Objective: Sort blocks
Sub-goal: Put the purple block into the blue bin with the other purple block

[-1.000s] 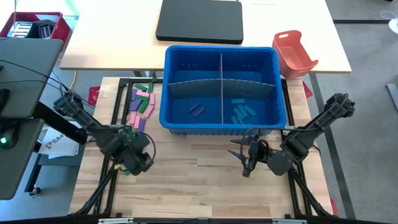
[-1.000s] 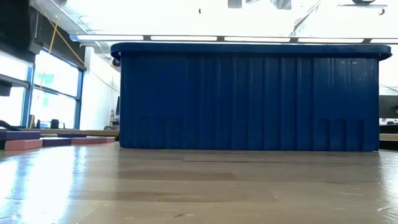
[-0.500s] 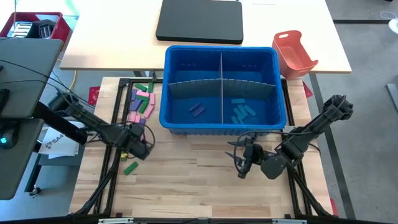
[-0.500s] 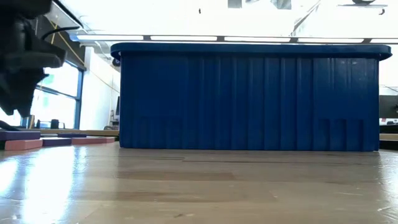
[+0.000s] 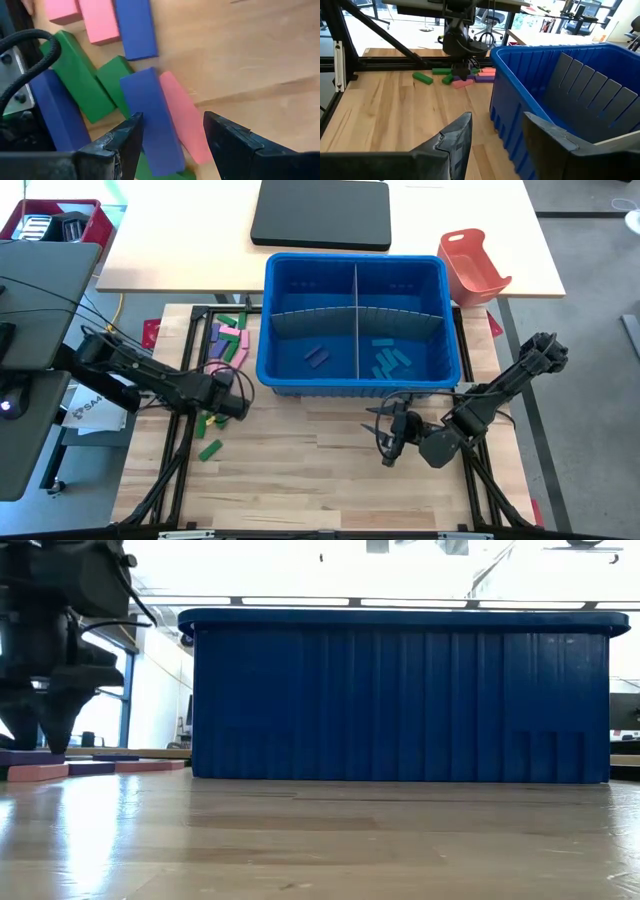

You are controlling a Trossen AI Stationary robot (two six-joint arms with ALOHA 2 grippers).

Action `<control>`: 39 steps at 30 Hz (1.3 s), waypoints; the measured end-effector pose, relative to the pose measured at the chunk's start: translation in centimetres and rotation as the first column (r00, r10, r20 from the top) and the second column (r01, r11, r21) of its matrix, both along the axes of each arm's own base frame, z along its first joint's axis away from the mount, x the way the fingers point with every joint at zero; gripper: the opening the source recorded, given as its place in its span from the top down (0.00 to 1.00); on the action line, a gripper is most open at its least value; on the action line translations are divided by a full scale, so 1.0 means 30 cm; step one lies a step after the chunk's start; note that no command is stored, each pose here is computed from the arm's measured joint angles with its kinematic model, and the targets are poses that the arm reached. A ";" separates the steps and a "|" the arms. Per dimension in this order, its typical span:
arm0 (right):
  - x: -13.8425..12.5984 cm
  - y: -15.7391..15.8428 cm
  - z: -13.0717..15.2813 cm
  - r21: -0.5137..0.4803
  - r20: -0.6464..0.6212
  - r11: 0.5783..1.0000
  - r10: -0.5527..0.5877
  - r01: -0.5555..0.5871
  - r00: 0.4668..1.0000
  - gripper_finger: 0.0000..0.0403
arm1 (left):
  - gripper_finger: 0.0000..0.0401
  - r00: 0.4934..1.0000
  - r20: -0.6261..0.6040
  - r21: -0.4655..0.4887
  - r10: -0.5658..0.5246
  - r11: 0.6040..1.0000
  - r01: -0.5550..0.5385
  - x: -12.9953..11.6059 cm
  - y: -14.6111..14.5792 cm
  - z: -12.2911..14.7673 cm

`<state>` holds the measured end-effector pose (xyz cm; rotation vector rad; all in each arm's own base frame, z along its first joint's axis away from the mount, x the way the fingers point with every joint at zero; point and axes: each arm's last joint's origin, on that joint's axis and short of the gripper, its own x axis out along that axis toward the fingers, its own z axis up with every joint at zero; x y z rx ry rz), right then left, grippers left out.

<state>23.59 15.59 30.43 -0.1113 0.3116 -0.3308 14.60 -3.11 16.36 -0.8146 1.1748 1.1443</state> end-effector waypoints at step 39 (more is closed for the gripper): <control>0.000 0.001 -0.001 -0.006 -0.007 1.000 0.010 -0.010 1.000 0.58 | 0.50 0.979 -0.123 -0.055 0.164 0.984 -0.172 0.047 0.144 0.012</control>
